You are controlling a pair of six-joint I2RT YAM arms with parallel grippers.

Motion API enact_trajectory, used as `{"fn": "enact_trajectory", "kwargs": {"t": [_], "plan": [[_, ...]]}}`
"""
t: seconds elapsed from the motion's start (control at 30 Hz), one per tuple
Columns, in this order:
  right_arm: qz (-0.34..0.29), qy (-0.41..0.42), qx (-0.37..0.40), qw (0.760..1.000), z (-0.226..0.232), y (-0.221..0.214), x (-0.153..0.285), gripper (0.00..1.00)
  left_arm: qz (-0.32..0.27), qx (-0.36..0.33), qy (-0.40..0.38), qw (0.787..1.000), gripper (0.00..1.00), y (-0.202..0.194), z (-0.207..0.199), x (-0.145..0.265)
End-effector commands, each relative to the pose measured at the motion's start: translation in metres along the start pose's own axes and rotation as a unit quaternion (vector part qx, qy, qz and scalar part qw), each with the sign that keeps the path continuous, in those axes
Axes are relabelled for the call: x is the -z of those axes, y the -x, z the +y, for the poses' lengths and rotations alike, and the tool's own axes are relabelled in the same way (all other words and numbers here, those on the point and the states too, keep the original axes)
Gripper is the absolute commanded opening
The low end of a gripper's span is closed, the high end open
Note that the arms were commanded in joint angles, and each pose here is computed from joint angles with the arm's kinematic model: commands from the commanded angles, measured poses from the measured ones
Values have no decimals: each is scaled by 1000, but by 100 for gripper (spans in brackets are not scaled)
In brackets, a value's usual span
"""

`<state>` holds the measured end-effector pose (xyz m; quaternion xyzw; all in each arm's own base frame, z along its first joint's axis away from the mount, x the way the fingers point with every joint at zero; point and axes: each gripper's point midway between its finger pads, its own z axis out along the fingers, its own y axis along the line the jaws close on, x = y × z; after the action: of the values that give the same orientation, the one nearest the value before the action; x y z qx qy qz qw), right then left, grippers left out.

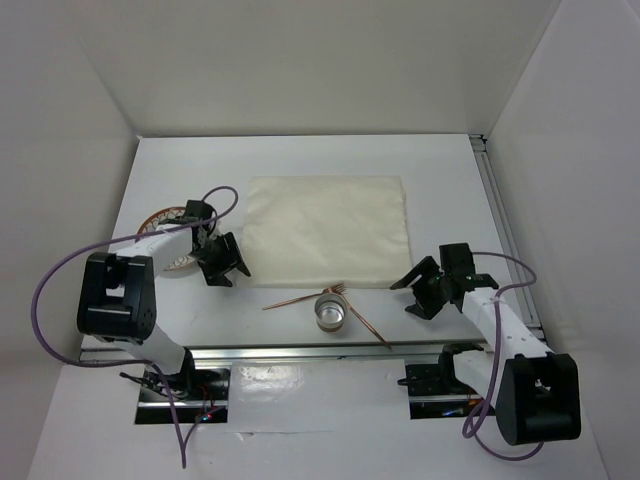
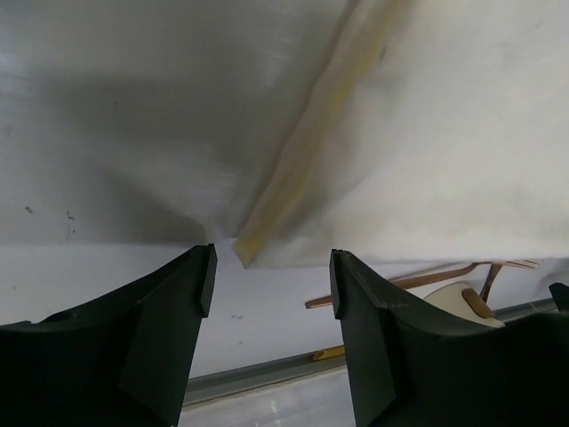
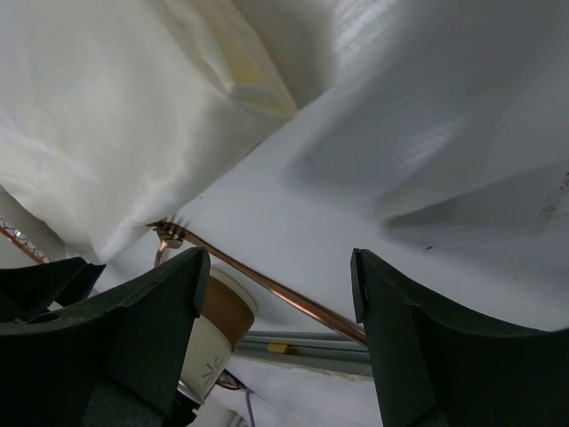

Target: Set the dinner table for one person

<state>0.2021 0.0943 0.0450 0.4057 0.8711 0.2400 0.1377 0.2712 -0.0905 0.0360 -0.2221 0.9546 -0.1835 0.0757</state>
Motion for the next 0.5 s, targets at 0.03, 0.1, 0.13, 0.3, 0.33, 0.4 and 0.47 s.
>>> {"fn": "enact_trajectory", "kwargs": {"t": [0.03, 0.1, 0.13, 0.3, 0.33, 0.4, 0.47], "plan": [[-31, 52, -16, 998, 18, 11, -6, 76, 1, 9, -7, 1000, 71, 3, -3, -12], [-37, 54, -14, 998, 17, 14, -11, 76, 2, 9, -6, 1000, 66, 6, -3, -17], [-43, 50, -15, 998, 15, 17, -14, 76, 2, 9, -6, 1000, 64, 6, -3, -17], [-71, 48, -24, 996, 18, 34, -28, 72, 9, 16, -7, 1000, 35, 8, -3, -25], [-74, 52, -23, 996, 23, 37, -29, 71, 10, 16, -6, 1000, 33, 11, -4, -27], [-73, 51, -24, 996, 25, 41, -36, 66, 6, 16, -2, 1000, 26, 15, -4, -28], [-71, 39, -27, 996, 24, 44, -42, 59, 3, 15, 2, 1000, 14, 21, -5, -30]]}}
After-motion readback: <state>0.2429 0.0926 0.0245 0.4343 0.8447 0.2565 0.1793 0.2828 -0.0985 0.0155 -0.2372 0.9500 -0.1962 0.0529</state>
